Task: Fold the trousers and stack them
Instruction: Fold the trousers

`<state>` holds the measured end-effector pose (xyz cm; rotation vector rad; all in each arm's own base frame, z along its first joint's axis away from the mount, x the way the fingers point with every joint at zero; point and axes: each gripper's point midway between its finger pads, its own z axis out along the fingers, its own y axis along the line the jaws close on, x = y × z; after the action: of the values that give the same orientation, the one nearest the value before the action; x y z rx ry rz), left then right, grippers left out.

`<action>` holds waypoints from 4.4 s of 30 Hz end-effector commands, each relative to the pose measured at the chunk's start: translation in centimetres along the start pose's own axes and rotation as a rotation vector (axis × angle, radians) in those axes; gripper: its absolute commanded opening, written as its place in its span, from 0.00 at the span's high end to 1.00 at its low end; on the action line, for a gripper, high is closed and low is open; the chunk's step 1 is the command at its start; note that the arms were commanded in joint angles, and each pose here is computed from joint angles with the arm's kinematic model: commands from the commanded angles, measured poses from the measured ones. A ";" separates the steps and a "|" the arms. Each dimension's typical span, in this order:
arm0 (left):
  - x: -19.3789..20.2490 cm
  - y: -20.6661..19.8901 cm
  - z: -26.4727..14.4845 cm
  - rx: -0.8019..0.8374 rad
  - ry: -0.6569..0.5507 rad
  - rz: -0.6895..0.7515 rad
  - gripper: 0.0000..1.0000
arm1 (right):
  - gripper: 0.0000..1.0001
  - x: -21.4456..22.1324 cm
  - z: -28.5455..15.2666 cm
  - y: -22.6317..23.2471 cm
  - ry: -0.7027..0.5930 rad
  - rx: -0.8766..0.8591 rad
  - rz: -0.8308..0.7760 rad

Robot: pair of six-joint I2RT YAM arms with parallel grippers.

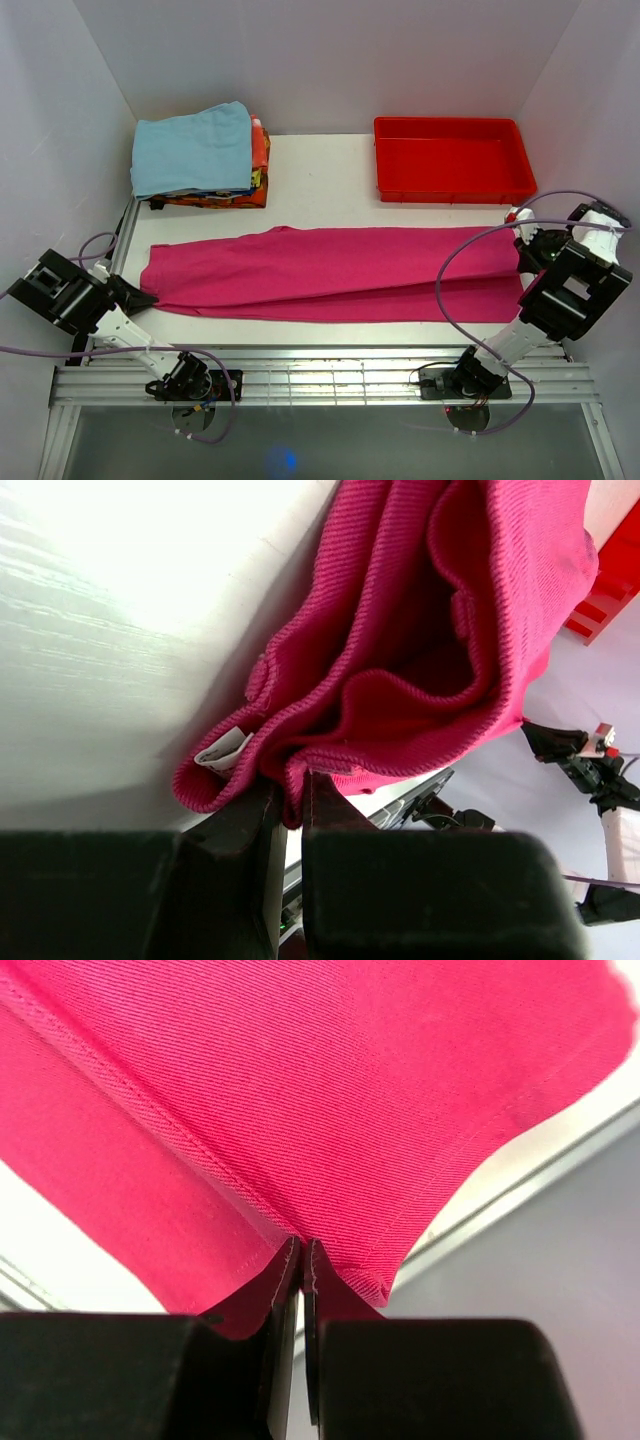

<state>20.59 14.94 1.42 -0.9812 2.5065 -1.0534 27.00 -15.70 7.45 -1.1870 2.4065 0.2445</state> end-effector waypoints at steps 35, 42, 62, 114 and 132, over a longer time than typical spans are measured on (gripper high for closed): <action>-5.3 -7.1 -7.9 -0.050 -0.352 0.663 0.02 | 0.92 6.4 3.6 3.1 0.171 -0.008 -0.019; -1.9 -18.4 -8.1 -0.085 -0.333 1.273 0.02 | 0.54 3.0 1.3 3.4 0.058 -0.033 -0.016; 24.3 -20.2 15.6 0.089 0.516 1.991 0.55 | 0.48 3.6 0.6 6.0 0.106 0.029 -0.288; 21.1 -23.3 13.4 0.061 0.238 1.876 1.00 | 0.92 0.6 -7.4 -3.6 0.116 0.255 -0.396; 21.2 -13.6 12.1 0.003 0.492 1.834 1.00 | 0.92 9.1 -1.8 5.9 0.297 0.035 -0.381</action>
<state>17.88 -14.82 5.28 1.5425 2.1382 -0.5858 15.79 -15.32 5.03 -1.5129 2.4071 0.1168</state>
